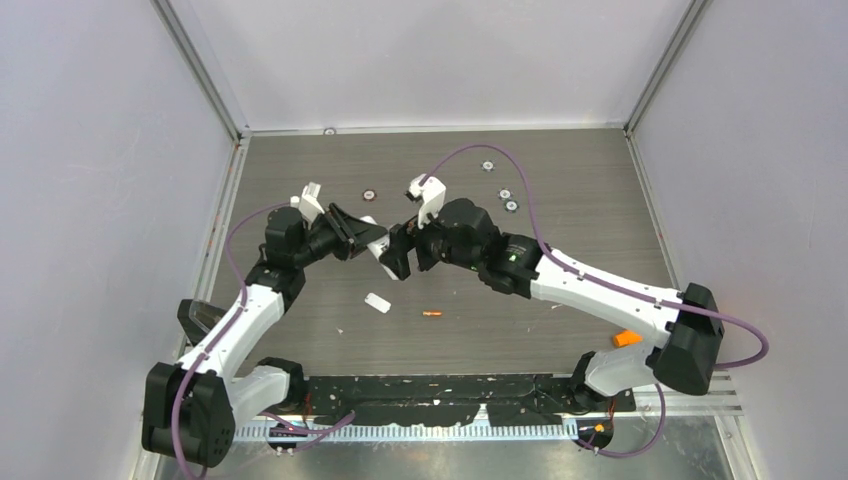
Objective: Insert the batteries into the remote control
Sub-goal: Load the battery into the remote control.
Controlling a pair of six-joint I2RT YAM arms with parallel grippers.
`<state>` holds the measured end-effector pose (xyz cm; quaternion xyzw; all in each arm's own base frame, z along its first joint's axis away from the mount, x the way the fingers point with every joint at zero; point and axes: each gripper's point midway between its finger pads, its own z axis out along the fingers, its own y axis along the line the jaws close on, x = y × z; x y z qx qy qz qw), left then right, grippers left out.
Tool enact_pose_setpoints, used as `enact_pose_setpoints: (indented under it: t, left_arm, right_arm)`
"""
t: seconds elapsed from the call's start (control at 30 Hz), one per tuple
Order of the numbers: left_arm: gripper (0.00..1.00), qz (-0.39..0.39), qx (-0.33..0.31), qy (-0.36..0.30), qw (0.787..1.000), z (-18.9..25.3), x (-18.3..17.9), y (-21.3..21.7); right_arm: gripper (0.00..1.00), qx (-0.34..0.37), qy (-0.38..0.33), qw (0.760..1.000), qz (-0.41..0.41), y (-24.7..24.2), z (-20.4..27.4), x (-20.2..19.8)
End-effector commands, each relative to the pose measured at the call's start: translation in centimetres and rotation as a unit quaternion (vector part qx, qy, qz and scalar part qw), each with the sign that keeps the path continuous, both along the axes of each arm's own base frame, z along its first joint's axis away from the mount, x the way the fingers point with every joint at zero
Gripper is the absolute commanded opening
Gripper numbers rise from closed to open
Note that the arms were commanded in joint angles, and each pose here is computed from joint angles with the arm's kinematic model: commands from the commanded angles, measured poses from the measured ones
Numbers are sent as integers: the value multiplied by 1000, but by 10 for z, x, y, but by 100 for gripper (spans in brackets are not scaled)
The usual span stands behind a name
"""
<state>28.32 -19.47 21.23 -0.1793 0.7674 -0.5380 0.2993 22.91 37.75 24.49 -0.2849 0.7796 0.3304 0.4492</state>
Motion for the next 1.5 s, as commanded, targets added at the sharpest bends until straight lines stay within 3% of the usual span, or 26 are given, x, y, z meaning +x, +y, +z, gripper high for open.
enact_pose_setpoints:
  t: [0.0, 0.13, 0.27, 0.47, 0.67, 1.17, 1.47]
  left_arm:
    - [0, -16, -20, -82, 996, 44, 9, -6]
    - [0, -17, -48, -117, 992, 62, 11, -8]
    - [0, -21, -74, -152, 985, 80, 11, -10]
    - [0, -24, -82, -168, 982, 89, 13, -11]
    - [0, -25, -87, -165, 982, 91, 16, -12]
    - [0, -34, -98, -162, 981, 94, 15, -15]
    - [0, -34, -96, -160, 982, 92, 13, -15]
  right_arm:
    - [89, 87, 17, 995, -36, -9, 58, 6]
    - [92, 140, 111, 981, -80, -24, 62, 20]
    - [93, 196, 219, 949, -116, -31, 59, 32]
    - [92, 257, 292, 916, -95, -15, 66, 27]
    - [92, 276, 348, 893, -78, 1, 59, 27]
    - [90, 276, 379, 879, -90, 3, 30, 38]
    - [74, 289, 398, 866, -88, 2, 19, 40]
